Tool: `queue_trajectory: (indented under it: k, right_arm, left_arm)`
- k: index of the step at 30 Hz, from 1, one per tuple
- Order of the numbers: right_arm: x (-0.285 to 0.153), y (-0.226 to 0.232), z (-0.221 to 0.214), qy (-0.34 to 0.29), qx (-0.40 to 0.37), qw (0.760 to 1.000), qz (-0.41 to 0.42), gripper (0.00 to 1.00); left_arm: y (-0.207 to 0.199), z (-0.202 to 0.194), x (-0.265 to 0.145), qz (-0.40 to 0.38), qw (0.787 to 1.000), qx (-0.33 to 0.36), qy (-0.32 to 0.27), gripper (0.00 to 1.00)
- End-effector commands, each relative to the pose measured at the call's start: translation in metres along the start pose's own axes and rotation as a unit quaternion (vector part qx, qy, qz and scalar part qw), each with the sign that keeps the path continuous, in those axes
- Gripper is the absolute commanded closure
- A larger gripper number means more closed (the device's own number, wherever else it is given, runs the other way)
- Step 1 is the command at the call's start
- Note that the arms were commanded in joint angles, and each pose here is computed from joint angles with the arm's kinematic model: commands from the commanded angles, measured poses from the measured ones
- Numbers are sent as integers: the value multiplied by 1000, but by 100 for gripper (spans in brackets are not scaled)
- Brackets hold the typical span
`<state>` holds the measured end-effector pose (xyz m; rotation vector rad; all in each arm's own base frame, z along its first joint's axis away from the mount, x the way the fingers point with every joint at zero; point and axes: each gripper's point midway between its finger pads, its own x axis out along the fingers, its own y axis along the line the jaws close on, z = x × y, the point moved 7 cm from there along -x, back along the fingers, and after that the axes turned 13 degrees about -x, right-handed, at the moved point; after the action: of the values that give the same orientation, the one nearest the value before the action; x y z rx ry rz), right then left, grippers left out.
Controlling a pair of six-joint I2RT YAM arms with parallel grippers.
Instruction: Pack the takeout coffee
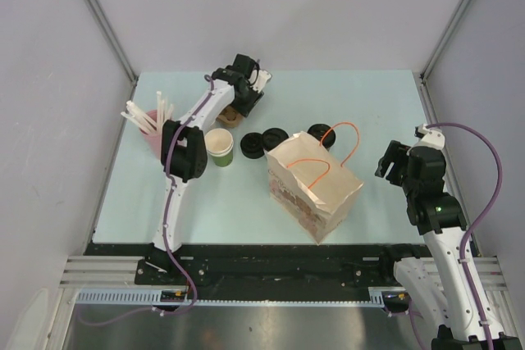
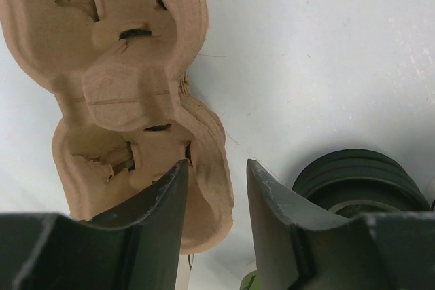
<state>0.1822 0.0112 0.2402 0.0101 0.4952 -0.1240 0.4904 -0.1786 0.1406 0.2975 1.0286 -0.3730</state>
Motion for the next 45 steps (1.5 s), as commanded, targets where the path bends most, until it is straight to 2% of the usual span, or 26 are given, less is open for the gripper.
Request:
queue_trajectory:
  k: [1, 13, 18, 19, 28, 36, 39, 43, 45]
  right_arm:
    - [-4, 0, 9, -14, -2, 1000, 4, 26]
    - [-2, 1, 9, -9, -4, 1000, 9, 25]
    - [-3, 1, 9, -11, -3, 1000, 10, 25]
    - [-3, 1, 9, -11, -3, 1000, 9, 25]
    - [-3, 2, 9, -12, -3, 1000, 12, 25]
    - [-2, 3, 8, -8, -5, 1000, 15, 25]
    - [-2, 3, 9, -10, -5, 1000, 15, 25]
    - [-3, 2, 9, -11, -2, 1000, 13, 25]
    - [-3, 2, 9, -12, -3, 1000, 13, 25]
  left_arm:
    - [3, 5, 3, -8, 1000, -4, -12, 56]
    - [6, 13, -15, -16, 999, -3, -31, 69]
    - [12, 14, -19, -8, 999, -7, -34, 80]
    - [12, 15, -22, -8, 999, -7, -37, 85]
    - [15, 25, -42, -3, 998, -8, -62, 90]
    - [16, 32, -54, -1, 997, -7, -78, 91]
    - [15, 30, -51, -2, 997, -3, -75, 79]
    - [17, 26, -42, 3, 998, 4, -62, 77]
    - [23, 24, -39, 29, 998, 7, -56, 75]
